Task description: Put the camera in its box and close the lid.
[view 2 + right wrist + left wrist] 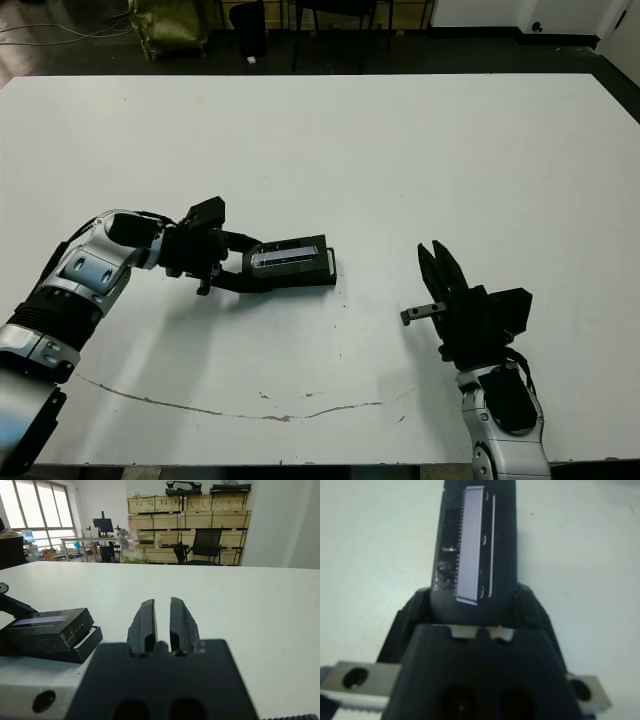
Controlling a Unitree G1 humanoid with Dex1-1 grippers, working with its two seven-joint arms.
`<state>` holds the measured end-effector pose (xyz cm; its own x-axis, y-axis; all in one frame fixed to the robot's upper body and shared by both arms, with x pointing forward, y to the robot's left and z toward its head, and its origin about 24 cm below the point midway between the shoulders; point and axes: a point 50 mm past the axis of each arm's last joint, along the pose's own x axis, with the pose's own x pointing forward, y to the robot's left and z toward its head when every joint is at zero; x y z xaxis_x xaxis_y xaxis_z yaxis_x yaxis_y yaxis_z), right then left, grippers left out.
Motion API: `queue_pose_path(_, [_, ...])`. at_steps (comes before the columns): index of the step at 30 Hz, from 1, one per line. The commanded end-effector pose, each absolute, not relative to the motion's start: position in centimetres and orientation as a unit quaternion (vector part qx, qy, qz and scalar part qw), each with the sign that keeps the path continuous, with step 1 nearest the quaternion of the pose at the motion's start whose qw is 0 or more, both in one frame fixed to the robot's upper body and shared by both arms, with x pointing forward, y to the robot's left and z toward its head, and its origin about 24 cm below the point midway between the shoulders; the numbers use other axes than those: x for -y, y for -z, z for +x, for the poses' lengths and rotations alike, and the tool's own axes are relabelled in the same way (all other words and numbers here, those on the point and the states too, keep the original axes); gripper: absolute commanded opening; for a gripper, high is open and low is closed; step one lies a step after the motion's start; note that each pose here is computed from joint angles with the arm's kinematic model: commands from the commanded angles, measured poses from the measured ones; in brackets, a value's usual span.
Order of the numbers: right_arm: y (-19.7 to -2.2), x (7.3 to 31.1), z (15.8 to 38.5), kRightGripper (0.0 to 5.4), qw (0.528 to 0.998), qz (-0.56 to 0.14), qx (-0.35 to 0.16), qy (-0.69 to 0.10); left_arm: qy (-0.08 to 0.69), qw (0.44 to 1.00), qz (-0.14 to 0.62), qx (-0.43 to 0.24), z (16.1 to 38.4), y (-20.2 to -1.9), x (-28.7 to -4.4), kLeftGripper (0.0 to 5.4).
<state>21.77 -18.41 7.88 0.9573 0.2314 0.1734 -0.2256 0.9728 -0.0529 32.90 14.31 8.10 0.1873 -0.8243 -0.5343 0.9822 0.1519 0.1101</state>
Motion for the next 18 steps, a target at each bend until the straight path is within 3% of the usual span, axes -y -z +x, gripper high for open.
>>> queue_pose_path(1, [-7.3,18.8,21.7,0.0,0.991,-0.017,0.076,-0.112,0.604,0.741,0.202,-0.212,32.2,-6.3,-14.6,2.26])
queue_pose_path(11, [-7.3,18.7,21.7,0.0,0.99,-0.017,0.081,-0.118,0.616,0.747,0.153,-0.198,32.7,-6.0,-13.3,2.26])
queue_pose_path(18, [-7.3,18.7,21.5,0.0,0.991,-0.019,0.075,-0.111,0.627,0.736,0.169,-0.193,33.3,-6.4,-12.0,2.26])
